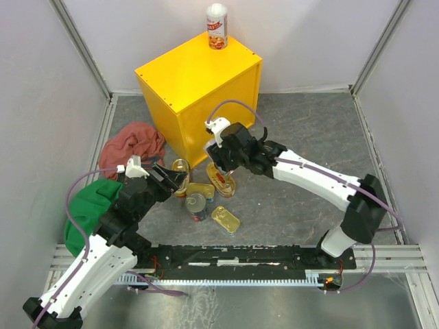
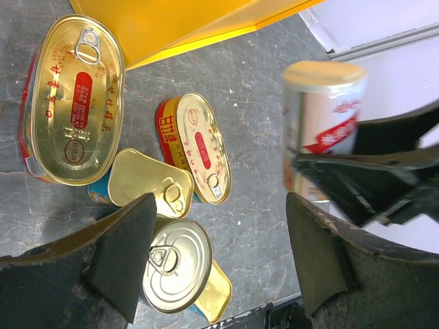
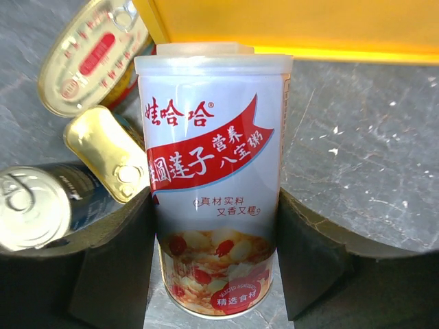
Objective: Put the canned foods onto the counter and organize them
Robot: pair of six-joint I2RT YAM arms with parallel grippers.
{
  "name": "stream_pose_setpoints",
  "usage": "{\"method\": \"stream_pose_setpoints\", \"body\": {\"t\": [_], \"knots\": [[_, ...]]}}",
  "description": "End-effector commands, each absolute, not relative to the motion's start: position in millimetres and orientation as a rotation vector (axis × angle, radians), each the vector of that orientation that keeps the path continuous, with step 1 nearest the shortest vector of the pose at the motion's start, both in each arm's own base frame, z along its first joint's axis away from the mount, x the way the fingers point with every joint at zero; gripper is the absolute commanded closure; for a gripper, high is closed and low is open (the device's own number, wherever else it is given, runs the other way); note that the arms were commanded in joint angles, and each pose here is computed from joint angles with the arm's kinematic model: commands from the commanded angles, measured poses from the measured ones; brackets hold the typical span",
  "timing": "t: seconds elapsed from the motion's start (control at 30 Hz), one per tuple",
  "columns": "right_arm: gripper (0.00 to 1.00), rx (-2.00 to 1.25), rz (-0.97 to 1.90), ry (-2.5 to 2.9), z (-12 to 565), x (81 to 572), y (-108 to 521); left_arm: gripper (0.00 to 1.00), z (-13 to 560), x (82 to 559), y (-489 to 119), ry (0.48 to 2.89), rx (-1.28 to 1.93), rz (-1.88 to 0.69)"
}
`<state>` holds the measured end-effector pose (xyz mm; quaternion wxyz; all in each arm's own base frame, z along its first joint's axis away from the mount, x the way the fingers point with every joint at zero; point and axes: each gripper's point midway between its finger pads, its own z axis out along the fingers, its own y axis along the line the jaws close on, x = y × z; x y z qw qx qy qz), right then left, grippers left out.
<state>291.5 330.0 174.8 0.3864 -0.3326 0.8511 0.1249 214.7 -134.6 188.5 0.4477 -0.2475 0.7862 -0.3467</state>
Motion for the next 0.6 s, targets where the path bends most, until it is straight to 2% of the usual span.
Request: {"method": "stream_pose_setpoints", "body": {"t": [0.0,0.27,0.57], "knots": [[0.99,-0.651,0.448,1.837,309.2,310.1,337.8,0.18,201.0,219.0,-138.6,1.907,-0.569,-0.878],[0.99,-0.535,0.463,1.578,429.5,311.4,317.5,0.18,206.9,220.8,-141.1,1.905,-0.541,-0.879],[0.99,-0.417,0.459,1.329,523.7,333.6,295.5,0.18,217.4,224.5,-152.9,1.897,-0.467,-0.918]]}}
